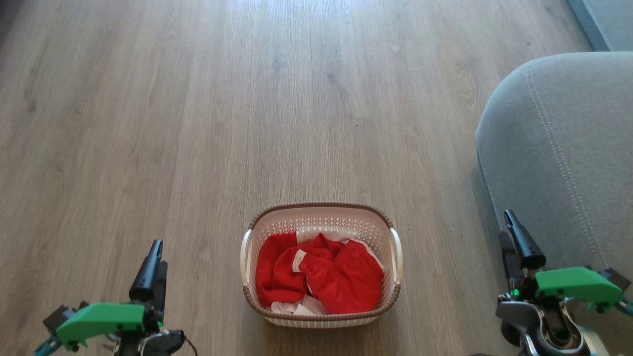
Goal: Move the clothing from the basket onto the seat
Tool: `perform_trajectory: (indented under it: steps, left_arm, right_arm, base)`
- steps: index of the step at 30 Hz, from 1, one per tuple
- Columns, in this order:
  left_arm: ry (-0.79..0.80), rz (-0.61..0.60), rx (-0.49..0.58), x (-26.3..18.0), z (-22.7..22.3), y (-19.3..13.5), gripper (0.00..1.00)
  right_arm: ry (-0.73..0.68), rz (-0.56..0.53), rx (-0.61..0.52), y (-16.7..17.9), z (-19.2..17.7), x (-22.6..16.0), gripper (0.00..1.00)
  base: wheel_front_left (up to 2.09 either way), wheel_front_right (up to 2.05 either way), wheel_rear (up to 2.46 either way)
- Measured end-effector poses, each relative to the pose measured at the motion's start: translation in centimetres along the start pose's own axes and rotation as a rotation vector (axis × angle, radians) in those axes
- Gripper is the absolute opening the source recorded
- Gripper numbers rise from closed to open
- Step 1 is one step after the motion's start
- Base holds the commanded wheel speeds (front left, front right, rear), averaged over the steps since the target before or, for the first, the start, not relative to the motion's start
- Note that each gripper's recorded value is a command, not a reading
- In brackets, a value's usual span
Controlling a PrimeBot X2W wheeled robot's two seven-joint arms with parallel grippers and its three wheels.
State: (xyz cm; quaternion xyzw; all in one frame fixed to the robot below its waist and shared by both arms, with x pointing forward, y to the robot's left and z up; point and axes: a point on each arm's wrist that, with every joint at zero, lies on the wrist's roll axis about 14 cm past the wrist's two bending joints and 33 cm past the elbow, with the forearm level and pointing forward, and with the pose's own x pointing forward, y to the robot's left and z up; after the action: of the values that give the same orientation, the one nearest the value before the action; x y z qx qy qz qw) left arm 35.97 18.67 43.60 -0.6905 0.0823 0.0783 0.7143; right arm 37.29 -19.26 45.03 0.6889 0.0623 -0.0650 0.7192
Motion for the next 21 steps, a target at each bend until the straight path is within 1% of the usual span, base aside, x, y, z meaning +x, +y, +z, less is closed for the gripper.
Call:
perform_trajectory:
  steps: [11,21]
  left_arm:
    - [-0.020,-0.022,0.140,0.9,0.4,-1.1,1.00]
    - [-0.031,-0.037,0.296,1.4,0.7,-1.8,1.00]
  right_arm:
    - [0.009,0.015,-0.147,1.0,-0.2,1.2,1.00]
    - [0.011,0.030,-0.292,1.6,-0.4,2.0,1.00]
  base:
    - [0.00,0.00,0.00]
    - [0.00,0.00,0.00]
